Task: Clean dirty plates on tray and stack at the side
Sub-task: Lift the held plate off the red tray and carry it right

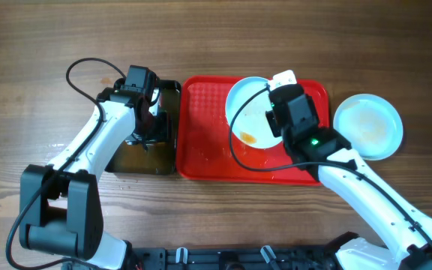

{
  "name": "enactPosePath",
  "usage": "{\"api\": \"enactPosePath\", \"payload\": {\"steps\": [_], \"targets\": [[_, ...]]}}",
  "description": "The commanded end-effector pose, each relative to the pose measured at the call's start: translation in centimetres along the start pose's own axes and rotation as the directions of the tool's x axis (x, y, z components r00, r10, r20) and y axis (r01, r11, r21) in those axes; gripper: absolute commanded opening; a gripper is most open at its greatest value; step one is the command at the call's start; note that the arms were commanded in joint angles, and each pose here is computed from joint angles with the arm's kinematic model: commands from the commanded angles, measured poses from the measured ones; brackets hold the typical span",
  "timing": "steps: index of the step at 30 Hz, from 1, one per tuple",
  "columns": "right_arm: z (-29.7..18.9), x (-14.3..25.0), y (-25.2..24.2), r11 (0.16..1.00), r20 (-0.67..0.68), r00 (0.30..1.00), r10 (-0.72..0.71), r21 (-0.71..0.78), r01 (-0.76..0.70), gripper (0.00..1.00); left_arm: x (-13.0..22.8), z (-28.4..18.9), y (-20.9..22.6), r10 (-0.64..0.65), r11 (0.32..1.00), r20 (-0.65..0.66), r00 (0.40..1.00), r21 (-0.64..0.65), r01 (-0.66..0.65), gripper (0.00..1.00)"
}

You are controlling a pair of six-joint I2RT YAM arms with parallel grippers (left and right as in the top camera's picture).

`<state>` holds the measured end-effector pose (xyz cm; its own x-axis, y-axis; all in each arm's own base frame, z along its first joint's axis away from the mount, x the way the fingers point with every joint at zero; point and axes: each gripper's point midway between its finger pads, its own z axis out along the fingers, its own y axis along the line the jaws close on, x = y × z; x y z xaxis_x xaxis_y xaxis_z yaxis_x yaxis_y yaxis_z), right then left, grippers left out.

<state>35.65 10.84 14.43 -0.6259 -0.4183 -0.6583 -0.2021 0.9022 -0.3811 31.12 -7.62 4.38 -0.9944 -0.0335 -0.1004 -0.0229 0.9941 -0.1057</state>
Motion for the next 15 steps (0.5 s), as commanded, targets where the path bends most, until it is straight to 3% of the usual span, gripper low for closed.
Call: {"api": "enactPosePath", "payload": {"steps": [1, 5, 8, 11, 15], "targets": [[-1.4, -2.1, 0.0, 0.988, 0.067, 0.989, -0.131, 0.093, 0.125, 0.04, -0.3, -0.3, -0.3, -0.011, 1.000, 0.011, 1.000, 0.019, 0.011, 0.68], [-2.8, -4.3, 1.7, 0.935, 0.136, 0.929, -0.345, 0.139, 0.327, 0.04, -0.5, -0.3, -0.3, -0.011, 1.000, 0.018, 1.000, 0.020, 0.010, 0.68], [-3.8, -5.5, 3.5, 0.858, 0.176, 0.841, -0.512, 0.157, 0.489, 0.04, -0.6, -0.3, -0.3, -0.011, 1.000, 0.021, 1.000, 0.021, 0.010, 0.68], [-4.9, -6.6, 5.1, 0.738, 0.202, 0.710, -0.675, 0.199, 0.645, 0.04, -0.6, -0.3, -0.4, -0.010, 1.000, 0.023, 1.000, 0.022, 0.010, 0.68], [-6.0, -8.0, 5.5, 0.675, 0.212, 0.641, -0.737, 0.274, 0.685, 0.04, -0.7, -0.3, -0.4, -0.011, 1.000, 0.026, 1.000, 0.022, 0.010, 0.68]]}}
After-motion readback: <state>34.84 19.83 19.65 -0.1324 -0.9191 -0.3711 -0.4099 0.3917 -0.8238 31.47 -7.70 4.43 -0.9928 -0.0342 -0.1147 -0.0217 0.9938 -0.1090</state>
